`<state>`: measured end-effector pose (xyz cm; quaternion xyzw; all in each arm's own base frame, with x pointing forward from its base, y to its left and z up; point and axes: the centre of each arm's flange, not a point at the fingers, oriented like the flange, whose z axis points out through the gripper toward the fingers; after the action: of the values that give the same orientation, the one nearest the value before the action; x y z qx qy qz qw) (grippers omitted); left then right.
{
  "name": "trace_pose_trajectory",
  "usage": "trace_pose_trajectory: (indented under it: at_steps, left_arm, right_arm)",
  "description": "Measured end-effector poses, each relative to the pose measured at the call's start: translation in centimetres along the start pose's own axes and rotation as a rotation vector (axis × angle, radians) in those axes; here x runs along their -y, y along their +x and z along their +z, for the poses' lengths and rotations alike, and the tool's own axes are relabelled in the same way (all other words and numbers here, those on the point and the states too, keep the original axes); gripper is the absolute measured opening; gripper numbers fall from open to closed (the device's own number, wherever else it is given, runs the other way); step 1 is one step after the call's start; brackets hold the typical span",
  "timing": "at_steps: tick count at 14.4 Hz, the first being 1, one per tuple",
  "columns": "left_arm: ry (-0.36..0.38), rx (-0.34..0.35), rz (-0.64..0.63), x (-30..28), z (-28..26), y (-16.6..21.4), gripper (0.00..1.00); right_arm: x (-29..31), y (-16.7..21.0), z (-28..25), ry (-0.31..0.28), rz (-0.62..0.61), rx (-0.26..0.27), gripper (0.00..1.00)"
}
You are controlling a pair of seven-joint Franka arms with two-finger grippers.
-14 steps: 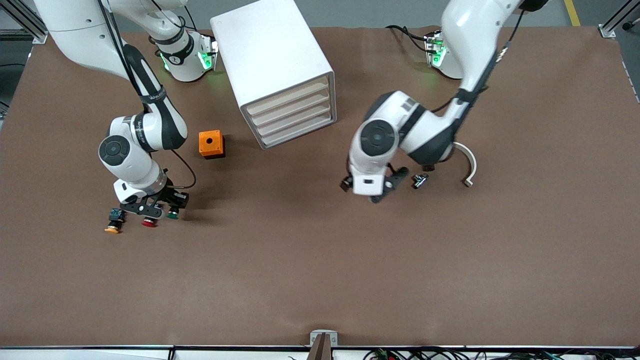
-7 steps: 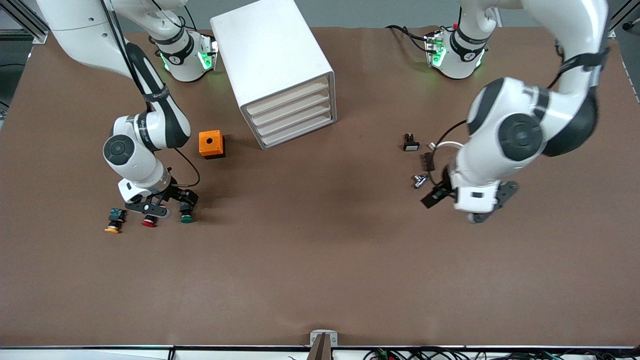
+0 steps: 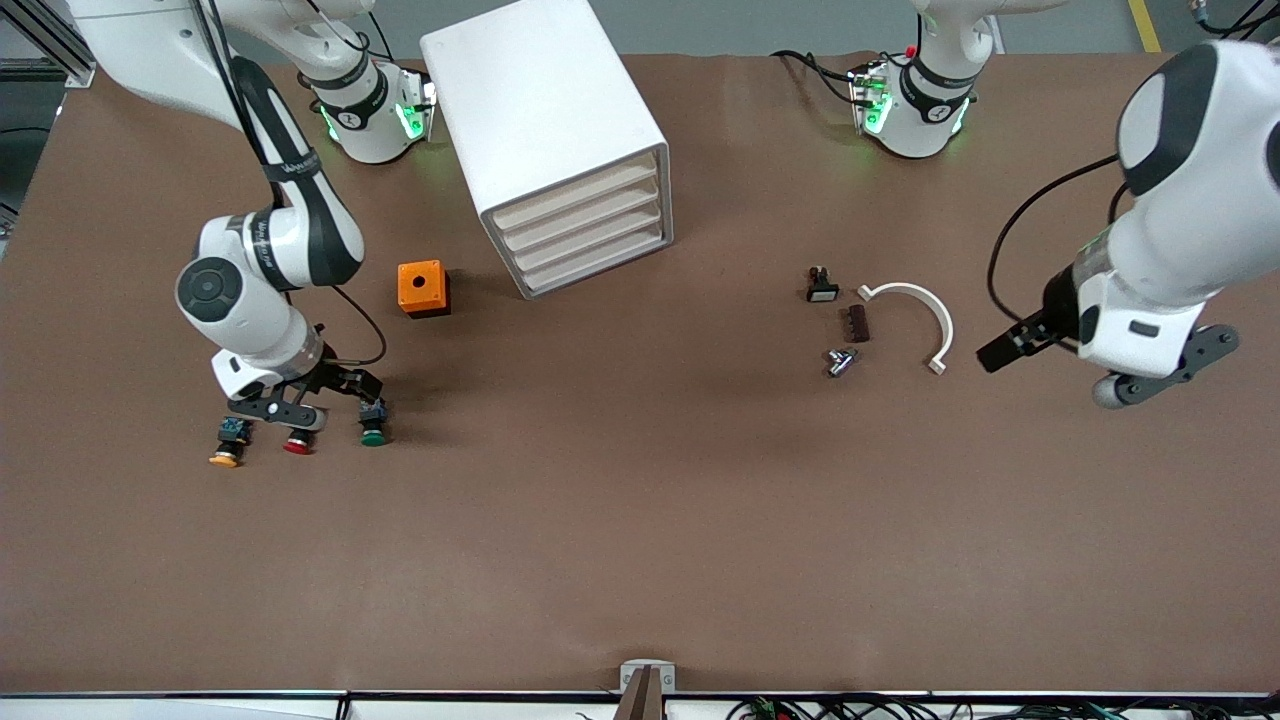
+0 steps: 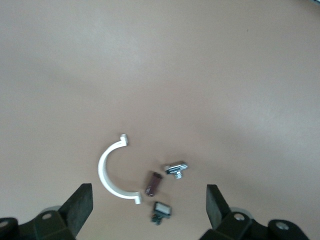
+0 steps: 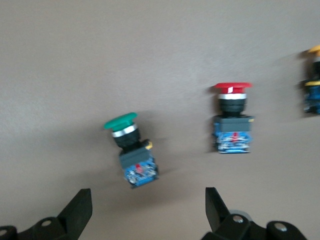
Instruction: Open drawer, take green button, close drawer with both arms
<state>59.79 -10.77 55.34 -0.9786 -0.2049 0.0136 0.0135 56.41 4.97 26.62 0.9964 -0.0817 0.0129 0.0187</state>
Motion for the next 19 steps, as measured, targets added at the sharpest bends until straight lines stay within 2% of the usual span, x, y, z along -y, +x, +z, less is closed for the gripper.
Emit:
trace_pose_trajectory:
  at_steps: [3,5,7,9,13,19]
  left_arm:
    - [0.015,-0.008,0.121,3.4,-3.1,-0.5,1.00]
    - [0.027,-0.008,0.189,5.5,-4.7,-1.0,1.00]
    - [0.037,-0.005,0.258,7.0,-6.1,-1.7,1.00]
    - [0.038,0.002,0.313,8.0,-6.9,-2.3,1.00]
    - [0.040,0.012,0.350,7.8,-7.4,-4.2,1.00]
    - [0.042,0.006,0.366,8.3,-7.8,-5.7,1.00]
  right_arm:
    - [-3.7,1.2,-3.6,-0.016,-0.076,0.052,1.00]
    - [-5.6,1.5,-8.1,-0.018,-0.135,0.115,1.00]
    - [-7.9,1.9,-14.0,0.021,-0.149,0.204,1.00]
    - [-10.6,2.6,-20.1,0.041,-0.148,0.236,1.00]
    - [-13.0,3.1,-25.2,0.043,-0.139,0.246,1.00]
    - [-12.3,4.3,-29.7,0.034,-0.154,0.154,1.00]
